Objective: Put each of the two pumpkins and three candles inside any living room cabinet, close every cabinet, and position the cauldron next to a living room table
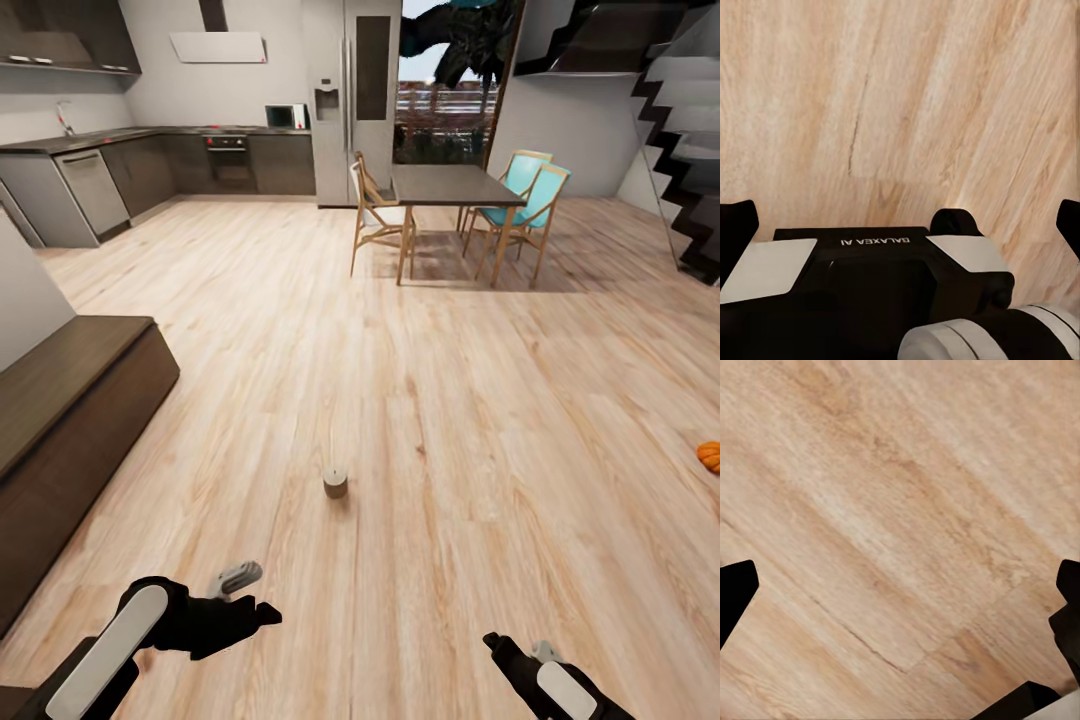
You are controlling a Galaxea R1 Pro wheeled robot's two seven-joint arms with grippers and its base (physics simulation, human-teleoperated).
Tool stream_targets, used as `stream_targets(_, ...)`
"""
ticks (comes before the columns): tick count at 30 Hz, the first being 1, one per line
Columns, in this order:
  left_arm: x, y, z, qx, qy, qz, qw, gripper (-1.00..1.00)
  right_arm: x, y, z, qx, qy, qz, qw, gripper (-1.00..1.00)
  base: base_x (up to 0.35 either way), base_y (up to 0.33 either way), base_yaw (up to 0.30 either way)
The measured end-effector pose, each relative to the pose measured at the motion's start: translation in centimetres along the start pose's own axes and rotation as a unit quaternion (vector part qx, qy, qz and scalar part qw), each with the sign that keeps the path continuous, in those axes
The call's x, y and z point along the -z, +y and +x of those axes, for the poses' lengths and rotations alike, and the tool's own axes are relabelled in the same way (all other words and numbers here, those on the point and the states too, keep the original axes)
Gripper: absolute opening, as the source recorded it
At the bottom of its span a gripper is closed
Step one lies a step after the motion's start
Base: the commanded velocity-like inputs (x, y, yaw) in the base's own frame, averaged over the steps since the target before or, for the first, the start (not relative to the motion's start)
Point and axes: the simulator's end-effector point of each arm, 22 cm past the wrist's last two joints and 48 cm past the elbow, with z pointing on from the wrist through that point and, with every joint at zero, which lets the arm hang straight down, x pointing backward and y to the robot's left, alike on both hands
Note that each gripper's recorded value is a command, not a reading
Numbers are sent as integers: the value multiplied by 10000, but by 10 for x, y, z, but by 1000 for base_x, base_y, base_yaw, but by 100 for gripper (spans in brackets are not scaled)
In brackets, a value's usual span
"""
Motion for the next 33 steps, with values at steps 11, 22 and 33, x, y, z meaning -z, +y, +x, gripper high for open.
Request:
stream_targets(11,0,0,0,-1,0,0,10000,100,0,0,0,-11,1,-1,10000,100,319,67,-1)
stream_targets(22,0,0,0,0,0,0,10000,100,0,-1,0,-16,-2,5,10000,100,319,49,0)
stream_targets(33,0,-1,0,2,3,6,10000,100,0,0,0,-17,-4,2,10000,100,312,2,0)
